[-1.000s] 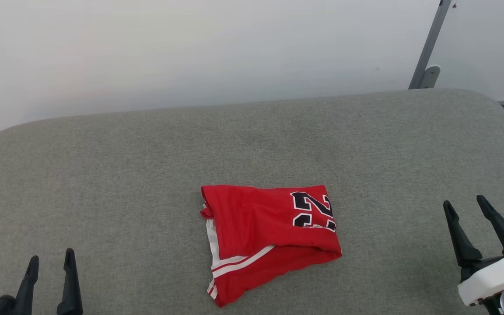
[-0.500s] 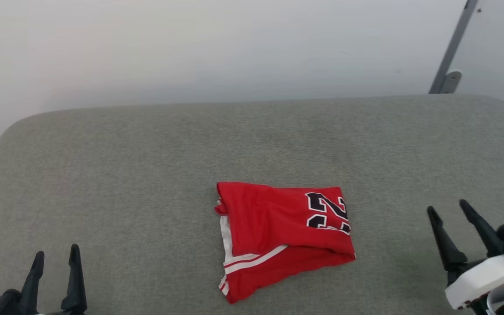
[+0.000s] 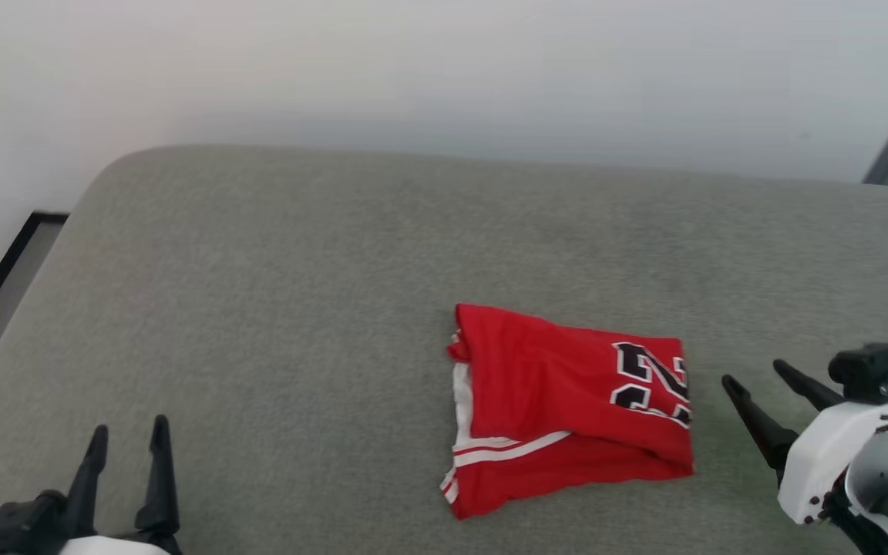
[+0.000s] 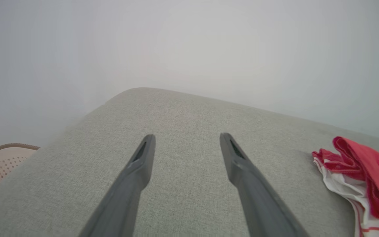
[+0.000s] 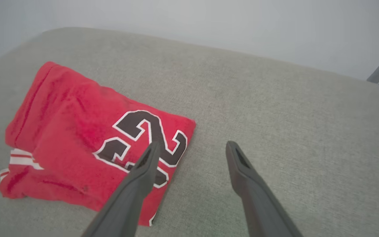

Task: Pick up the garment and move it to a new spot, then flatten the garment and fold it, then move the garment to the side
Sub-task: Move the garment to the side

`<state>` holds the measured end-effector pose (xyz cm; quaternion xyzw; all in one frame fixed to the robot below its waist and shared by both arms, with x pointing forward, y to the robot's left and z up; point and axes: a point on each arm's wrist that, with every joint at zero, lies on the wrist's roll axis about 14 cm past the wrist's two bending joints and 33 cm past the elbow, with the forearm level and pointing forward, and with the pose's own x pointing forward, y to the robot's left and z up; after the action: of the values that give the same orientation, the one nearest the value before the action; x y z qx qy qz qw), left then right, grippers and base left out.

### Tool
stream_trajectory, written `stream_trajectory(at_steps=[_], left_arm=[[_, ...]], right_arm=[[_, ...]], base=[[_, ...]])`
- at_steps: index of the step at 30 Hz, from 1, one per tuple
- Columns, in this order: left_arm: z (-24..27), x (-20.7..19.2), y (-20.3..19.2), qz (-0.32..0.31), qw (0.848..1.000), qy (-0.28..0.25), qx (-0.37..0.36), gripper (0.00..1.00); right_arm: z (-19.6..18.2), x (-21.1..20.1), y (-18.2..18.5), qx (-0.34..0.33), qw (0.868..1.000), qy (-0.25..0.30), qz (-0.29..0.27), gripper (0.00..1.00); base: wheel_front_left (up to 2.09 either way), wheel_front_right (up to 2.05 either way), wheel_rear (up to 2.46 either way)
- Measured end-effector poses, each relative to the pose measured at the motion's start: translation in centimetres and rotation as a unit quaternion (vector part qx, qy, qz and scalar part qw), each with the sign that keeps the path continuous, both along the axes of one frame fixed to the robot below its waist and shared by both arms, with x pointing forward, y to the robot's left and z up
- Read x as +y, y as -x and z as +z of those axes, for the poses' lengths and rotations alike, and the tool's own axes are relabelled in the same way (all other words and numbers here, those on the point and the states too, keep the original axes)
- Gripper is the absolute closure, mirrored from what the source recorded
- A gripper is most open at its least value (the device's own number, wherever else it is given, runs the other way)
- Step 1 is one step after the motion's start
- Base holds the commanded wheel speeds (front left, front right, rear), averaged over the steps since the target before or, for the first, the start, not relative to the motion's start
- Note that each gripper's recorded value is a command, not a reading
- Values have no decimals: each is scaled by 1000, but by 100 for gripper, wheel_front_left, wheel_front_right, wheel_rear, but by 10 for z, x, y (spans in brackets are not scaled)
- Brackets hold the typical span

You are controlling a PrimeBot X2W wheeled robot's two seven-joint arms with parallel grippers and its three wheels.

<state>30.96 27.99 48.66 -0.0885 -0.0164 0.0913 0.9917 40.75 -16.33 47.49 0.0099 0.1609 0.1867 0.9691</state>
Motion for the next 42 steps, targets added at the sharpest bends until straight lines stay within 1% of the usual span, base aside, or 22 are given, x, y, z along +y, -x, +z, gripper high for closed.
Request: stream_trajectory(at_steps=[1,4,7,10,17,21,26,27,28,29,33,37,39,41,42], left_arm=[[-3,2,2,5,1000,2,5,0],[-8,4,4,13,1000,6,13,0],[-13,6,4,17,1000,9,22,0],[-16,7,2,22,999,10,28,0],[-23,10,-2,32,999,14,41,0],[-29,11,-6,34,998,16,51,0],[-34,13,-8,40,997,17,60,0],[-34,13,-8,41,997,18,61,0],[-35,14,-8,42,997,18,62,0],[-35,14,-9,42,997,18,62,0],[-33,14,-16,39,997,15,59,0],[-30,6,-31,21,998,11,52,0],[-29,1,-40,9,999,8,50,0],[-28,-6,-50,-6,999,6,47,0],[-28,-6,-50,-6,999,6,47,0]], right_arm=[[-10,6,-4,31,999,11,13,0],[-23,13,-10,77,996,22,28,0],[-36,21,-15,117,991,36,46,0],[-52,26,-18,161,984,54,61,0],[-81,43,-20,249,960,83,94,0],[-96,47,-22,296,945,98,102,0],[-107,54,-23,344,927,102,110,0],[-108,55,-24,349,925,103,111,13],[-109,55,-24,353,923,103,111,85],[-108,55,-24,354,923,103,111,100],[-104,54,-30,344,929,88,104,100],[-99,45,-35,337,934,79,90,100],[-94,35,-41,327,939,76,74,100],[-91,19,-46,320,942,83,56,100],[-91,19,-46,320,942,83,56,100]], base=[[0,0,0],[0,0,0],[0,0,0],[0,0,0],[0,0,0],[0,0,0],[0,0,0],[0,0,0],[0,0,0],[0,0,0],[0,0,0],[0,0,0],[0,0,0],[0,0,0],[0,0,0]])
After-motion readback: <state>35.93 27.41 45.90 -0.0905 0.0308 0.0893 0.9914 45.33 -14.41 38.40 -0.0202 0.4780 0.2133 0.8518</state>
